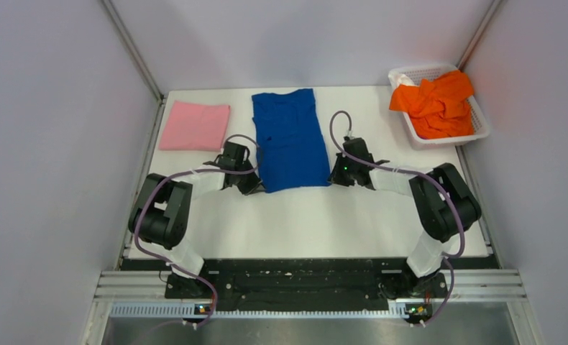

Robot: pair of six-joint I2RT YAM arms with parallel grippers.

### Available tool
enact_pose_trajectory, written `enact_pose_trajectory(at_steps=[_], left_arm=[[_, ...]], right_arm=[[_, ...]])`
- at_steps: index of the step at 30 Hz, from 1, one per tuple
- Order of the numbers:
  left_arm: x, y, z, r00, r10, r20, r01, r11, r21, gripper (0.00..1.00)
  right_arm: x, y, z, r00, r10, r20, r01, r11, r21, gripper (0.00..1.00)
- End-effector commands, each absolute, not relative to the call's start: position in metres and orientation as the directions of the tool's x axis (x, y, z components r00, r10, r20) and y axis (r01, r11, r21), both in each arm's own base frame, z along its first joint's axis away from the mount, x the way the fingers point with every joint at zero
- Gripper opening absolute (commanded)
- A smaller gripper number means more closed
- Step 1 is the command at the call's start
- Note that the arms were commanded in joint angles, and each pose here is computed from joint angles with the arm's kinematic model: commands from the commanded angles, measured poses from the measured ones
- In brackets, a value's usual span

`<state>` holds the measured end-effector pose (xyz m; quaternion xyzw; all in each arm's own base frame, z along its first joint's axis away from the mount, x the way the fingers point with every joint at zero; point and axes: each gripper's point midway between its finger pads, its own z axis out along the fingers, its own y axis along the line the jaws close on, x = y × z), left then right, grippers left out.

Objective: Fold and stack the t-shirts
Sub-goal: Grab one side of the 2/3 rectangular tshirt with both arms, then fold the long partially folded tshirt into a neat square

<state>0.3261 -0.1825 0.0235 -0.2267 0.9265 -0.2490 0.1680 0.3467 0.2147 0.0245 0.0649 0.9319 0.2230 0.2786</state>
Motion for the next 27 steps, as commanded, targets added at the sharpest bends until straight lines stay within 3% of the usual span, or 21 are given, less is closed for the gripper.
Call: enact_pose_trajectory(at_steps=[1,5,11,15,22,27], left_arm=[[0.302,-0.165,0.017,-0.843,-0.49,-0.223,-0.357,0.819,-0.45,0.0],[0.274,-0.157,0.033,-0.841,-0.461,-0.284,-0.335,0.855,-0.395,0.0],[0.219,-0.145,0.066,-0.839,-0.398,-0.37,-0.305,0.908,-0.285,0.0],[0.199,-0.152,0.102,-0.811,-0.404,-0.423,-0.246,0.892,-0.38,0.0],[0.195,-0.168,0.168,-0.742,-0.419,-0.523,-0.053,0.815,-0.578,0.0],[0.224,-0.173,0.197,-0.646,-0.448,-0.618,0.011,0.804,-0.595,0.0]], right_arm=[[0.345,0.224,0.037,-0.817,0.252,-0.519,-0.028,0.881,0.472,0.0],[0.318,0.225,0.053,-0.82,0.249,-0.515,-0.053,0.863,0.502,0.0],[0.237,0.244,0.087,-0.888,0.178,-0.425,-0.145,0.768,0.624,0.0],[0.2,0.242,0.123,-0.884,0.138,-0.447,-0.215,0.729,0.649,0.0],[0.188,0.241,0.195,-0.813,0.167,-0.557,-0.345,0.633,0.693,0.0],[0.211,0.233,0.215,-0.748,0.239,-0.62,-0.324,0.682,0.655,0.0]])
